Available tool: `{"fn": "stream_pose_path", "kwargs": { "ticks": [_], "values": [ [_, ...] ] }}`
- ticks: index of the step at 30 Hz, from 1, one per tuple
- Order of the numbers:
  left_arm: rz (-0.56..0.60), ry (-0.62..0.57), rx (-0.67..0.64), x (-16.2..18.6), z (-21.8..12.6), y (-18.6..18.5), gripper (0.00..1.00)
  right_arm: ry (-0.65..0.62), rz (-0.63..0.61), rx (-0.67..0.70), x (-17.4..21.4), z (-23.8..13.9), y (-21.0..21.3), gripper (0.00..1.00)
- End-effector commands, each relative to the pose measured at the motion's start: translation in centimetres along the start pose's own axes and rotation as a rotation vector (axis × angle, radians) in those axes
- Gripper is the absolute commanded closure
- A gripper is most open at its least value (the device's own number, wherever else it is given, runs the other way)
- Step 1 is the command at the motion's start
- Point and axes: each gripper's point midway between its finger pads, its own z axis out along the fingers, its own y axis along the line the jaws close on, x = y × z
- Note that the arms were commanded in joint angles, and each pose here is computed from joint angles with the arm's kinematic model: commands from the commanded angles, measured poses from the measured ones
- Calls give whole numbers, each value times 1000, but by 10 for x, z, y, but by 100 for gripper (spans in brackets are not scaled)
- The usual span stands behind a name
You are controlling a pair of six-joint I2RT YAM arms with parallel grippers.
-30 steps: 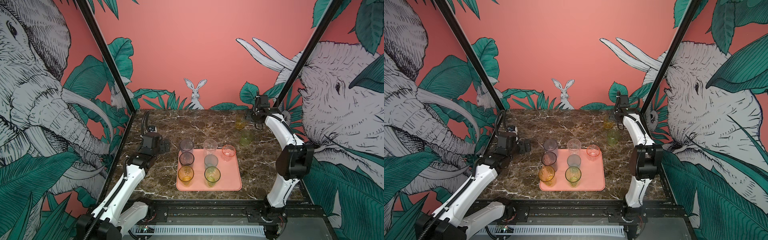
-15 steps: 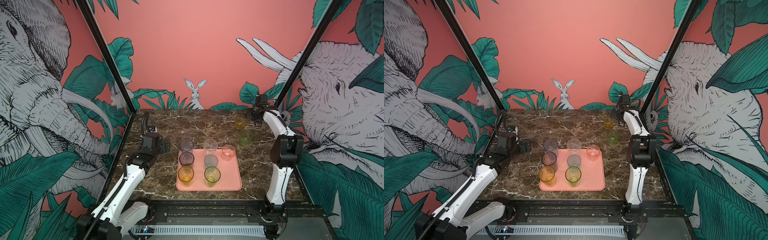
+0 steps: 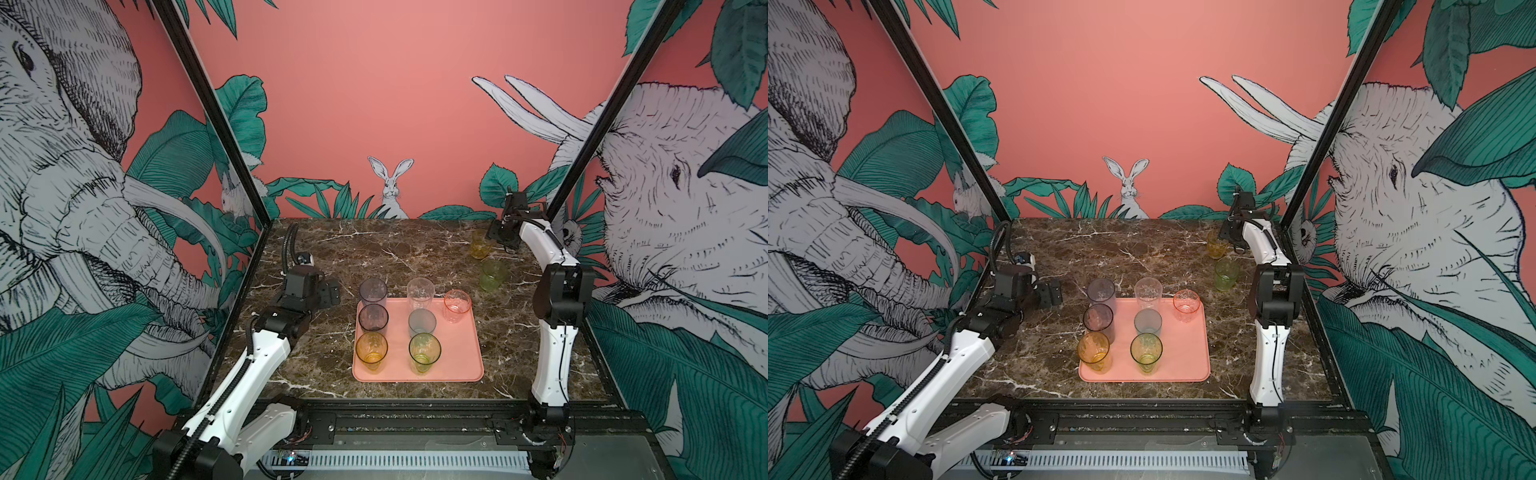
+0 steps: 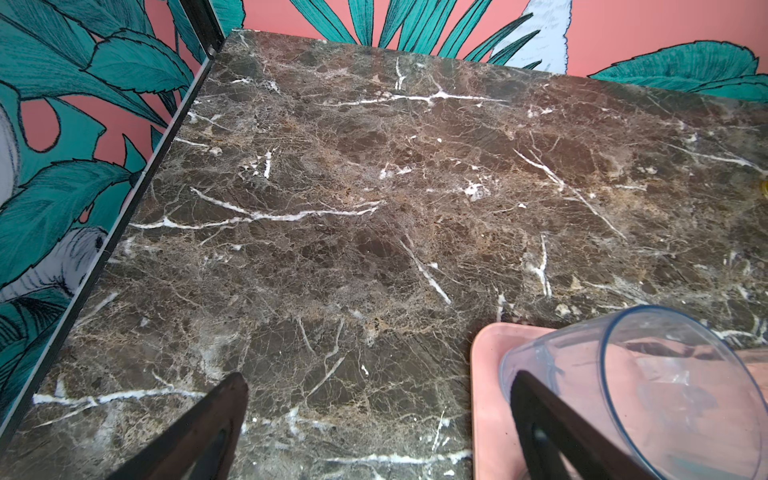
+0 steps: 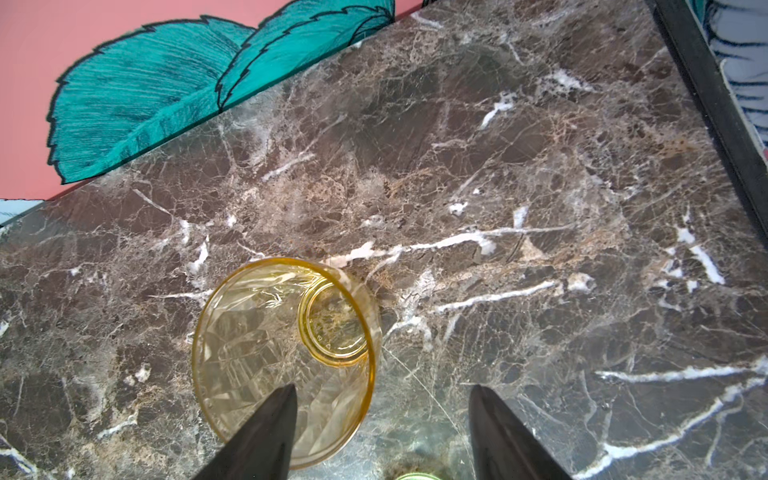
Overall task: Place the glasses into the tray
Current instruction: 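Move the open right gripper over the yellow cup beyond the tray, then lower the right gripper and close it on the yellow cup's rim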
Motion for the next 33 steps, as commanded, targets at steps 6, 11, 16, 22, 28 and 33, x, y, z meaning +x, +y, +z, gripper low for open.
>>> {"fn": "stream_pose_path", "kwargs": {
  "ticks": [6,11,16,22,28,33],
  "values": [
    [-17,9,1,6,-3,3,1,34,7,-3,4,17,-1,37],
    [-17,12,-1,7,-2,3,1,48,8,-7,7,25,-2,41],
    [-17,15,1,8,-2,3,1,65,11,-17,10,32,-1,48],
    [-21,17,1,10,-1,3,1,71,10,-30,12,33,1,68],
    [-39,26,35,12,0,-3,1,63,11,-49,9,29,5,83],
    [-34,21,20,10,-1,0,1,56,11,-60,6,23,7,93]
  ]
}}
